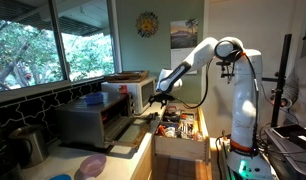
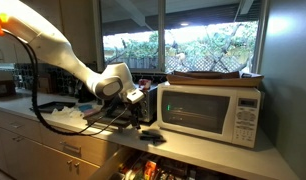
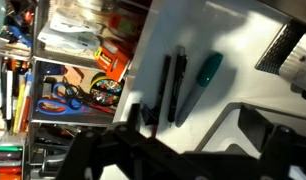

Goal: Put the green marker on top of the toaster oven.

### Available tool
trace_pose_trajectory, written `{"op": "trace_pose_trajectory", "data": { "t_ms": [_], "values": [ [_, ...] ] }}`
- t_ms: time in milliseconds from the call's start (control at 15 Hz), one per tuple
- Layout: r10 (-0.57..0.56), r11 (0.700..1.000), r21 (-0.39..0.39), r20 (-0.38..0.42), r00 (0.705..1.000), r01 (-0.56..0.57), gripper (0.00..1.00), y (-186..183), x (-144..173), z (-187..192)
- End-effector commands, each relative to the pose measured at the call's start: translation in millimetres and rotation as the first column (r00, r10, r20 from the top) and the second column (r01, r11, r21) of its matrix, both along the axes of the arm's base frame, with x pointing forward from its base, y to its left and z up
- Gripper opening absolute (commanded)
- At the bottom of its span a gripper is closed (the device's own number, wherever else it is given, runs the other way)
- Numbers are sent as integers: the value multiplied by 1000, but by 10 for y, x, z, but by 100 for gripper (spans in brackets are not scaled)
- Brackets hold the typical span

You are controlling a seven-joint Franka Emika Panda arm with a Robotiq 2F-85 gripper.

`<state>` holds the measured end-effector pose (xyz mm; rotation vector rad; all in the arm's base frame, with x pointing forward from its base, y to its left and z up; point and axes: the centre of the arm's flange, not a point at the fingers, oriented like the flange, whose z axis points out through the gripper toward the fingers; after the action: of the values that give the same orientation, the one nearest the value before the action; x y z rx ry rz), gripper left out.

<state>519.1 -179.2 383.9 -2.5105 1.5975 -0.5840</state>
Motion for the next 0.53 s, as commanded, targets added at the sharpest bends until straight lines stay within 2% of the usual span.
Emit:
{"op": "trace_pose_trajectory", "data": {
  "t_ms": [0, 200, 267, 333, 400, 467],
  "values": [
    [-135, 991, 4, 69, 989, 135, 100, 46, 429, -316],
    [-166, 986, -3, 104, 981, 167, 99, 42, 627, -515],
    [-176, 984, -2, 108, 978, 177, 96, 40, 684, -576],
    [-185, 983, -2, 109, 977, 186, 92, 33, 724, -621],
    [-195, 981, 1, 111, 974, 196, 78, 25, 765, -666],
    [-205, 979, 5, 109, 973, 206, 74, 22, 800, -699]
  ]
}}
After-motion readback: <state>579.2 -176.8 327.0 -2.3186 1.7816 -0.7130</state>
